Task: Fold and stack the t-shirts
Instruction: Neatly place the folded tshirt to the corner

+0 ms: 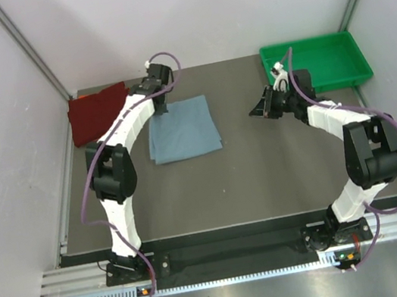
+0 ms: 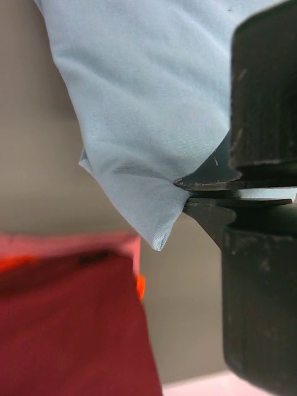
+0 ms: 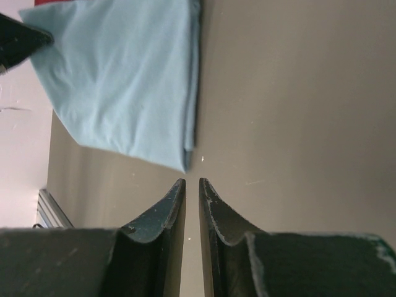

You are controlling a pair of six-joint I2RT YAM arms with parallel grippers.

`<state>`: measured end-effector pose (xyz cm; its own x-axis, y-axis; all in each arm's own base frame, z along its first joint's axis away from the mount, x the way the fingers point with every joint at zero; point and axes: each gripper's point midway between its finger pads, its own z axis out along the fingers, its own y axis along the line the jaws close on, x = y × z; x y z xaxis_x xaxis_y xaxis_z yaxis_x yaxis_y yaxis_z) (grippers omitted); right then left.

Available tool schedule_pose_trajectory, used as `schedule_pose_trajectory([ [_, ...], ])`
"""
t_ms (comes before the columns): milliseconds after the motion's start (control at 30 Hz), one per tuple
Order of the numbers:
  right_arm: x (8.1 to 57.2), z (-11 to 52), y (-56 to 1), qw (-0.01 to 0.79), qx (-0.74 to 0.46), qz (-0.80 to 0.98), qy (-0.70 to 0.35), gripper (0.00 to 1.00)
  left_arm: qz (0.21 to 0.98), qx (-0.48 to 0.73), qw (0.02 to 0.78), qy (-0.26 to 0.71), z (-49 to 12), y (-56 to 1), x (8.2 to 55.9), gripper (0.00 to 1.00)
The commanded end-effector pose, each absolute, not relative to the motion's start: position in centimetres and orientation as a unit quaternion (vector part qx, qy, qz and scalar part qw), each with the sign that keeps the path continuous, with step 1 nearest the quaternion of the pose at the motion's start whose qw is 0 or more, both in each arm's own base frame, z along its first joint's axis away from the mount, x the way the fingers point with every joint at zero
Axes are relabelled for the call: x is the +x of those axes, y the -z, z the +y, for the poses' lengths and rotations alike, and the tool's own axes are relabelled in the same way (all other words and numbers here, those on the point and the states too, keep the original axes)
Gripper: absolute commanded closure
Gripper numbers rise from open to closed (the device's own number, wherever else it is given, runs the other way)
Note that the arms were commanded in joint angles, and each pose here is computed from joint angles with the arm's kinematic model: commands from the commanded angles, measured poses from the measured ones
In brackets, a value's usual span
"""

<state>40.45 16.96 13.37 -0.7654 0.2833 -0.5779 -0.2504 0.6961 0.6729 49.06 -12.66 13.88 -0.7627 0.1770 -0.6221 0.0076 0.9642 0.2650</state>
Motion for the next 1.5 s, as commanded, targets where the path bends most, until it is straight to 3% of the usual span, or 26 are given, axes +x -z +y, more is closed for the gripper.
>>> schedule_pose_trajectory([
  [0,40.8,18.2,-15.7,0.376,-0.015,0.833,-0.406,0.85,0.902,0.048,0.397,-0.166,-8.1,-20.5,50.8,1.0],
  [833,41.3,19.2,-17.3,0.402,-0.059,0.805,-0.433,0.84,0.812,0.015,0.518,-0.269,6.6,-34.2,55.6,1.0],
  [1200,41.6,19.0,-16.9,0.403,-0.059,0.809,-0.424,0.83,0.786,-0.01,0.551,-0.28,10.7,-34.6,59.1,1.0],
  [1467,41.6,18.9,-16.9,0.406,-0.059,0.809,-0.422,0.83,0.8,-0.022,0.533,-0.274,14.5,-30.0,60.7,1.0],
])
